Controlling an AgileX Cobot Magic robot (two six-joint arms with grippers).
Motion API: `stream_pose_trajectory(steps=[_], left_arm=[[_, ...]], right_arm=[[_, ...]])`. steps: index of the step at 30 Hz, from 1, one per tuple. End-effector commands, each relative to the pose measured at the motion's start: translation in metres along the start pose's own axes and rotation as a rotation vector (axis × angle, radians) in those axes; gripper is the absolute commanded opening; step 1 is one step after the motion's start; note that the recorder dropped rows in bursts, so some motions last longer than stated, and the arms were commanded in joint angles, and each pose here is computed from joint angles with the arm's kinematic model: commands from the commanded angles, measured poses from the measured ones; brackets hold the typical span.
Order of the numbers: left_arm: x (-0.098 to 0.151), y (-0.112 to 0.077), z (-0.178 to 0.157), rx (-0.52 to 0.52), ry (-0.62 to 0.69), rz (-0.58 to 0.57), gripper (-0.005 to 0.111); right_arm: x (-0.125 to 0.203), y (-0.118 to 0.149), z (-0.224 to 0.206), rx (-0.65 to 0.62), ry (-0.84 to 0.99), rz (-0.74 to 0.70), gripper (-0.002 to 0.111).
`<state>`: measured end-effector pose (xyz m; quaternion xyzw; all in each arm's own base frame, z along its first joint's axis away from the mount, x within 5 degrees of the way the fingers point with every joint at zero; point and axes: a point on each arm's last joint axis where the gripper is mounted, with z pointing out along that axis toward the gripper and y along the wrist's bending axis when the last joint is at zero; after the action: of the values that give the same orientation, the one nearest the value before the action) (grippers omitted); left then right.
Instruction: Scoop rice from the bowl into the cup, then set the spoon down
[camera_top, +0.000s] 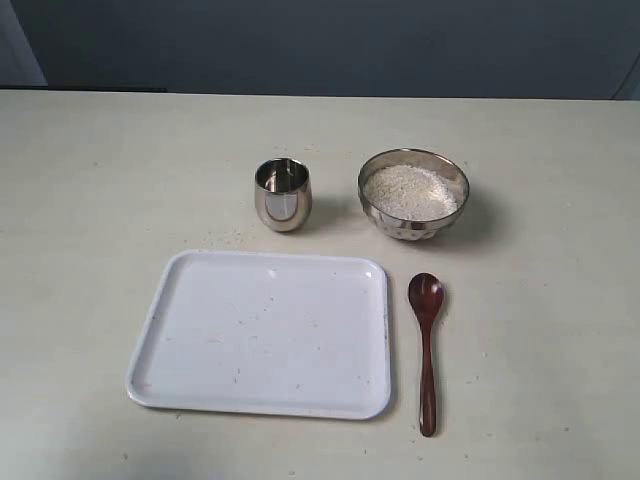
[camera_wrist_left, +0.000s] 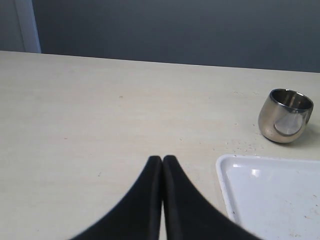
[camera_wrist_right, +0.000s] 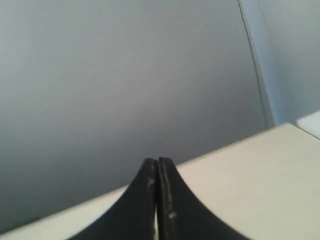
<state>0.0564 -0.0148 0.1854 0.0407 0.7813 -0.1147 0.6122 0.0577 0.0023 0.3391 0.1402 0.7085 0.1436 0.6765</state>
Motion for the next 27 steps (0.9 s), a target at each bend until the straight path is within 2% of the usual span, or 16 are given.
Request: stream_pose_trajectory(steps=[1, 4, 6, 9, 14, 19, 22, 26, 27], left_arm=[[-0.002, 0.0, 0.0, 0.005, -0.015, -0.001, 0.001], [-0.002, 0.0, 0.0, 0.005, -0.015, -0.001, 0.001], [-0.002, 0.0, 0.0, 0.005, -0.015, -0.001, 0.001], [-0.002, 0.0, 0.0, 0.005, -0.015, -0.001, 0.001], [-0.002, 0.0, 0.0, 0.005, -0.015, 0.001, 0.001], [-0.002, 0.0, 0.0, 0.005, -0.015, 0.001, 0.001], [-0.002, 0.0, 0.0, 0.005, -0.015, 0.001, 0.001], [-0.002, 0.0, 0.0, 0.005, -0.015, 0.001, 0.001], [-0.002, 0.0, 0.0, 0.005, -0.015, 0.001, 0.001]], right_arm=[[-0.029, 0.014, 0.049, 0.091, 0.471, -0.205, -0.001], [-0.023, 0.017, 0.099, 0.07, 0.793, -0.242, -0.001], [-0.007, 0.017, 0.124, 0.048, 0.958, -0.224, -0.001], [0.039, 0.02, 0.155, 0.033, 1.175, -0.231, -0.001], [0.123, 0.039, 0.171, 0.082, 1.371, -0.312, -0.001], [0.179, 0.072, 0.17, -0.013, 1.476, -0.41, 0.0], [0.202, 0.084, 0.165, -0.063, 1.536, -0.447, 0.013], [0.221, 0.096, 0.162, -0.085, 1.563, -0.4, 0.048], [0.223, 0.098, 0.161, -0.089, 1.565, -0.379, 0.053]])
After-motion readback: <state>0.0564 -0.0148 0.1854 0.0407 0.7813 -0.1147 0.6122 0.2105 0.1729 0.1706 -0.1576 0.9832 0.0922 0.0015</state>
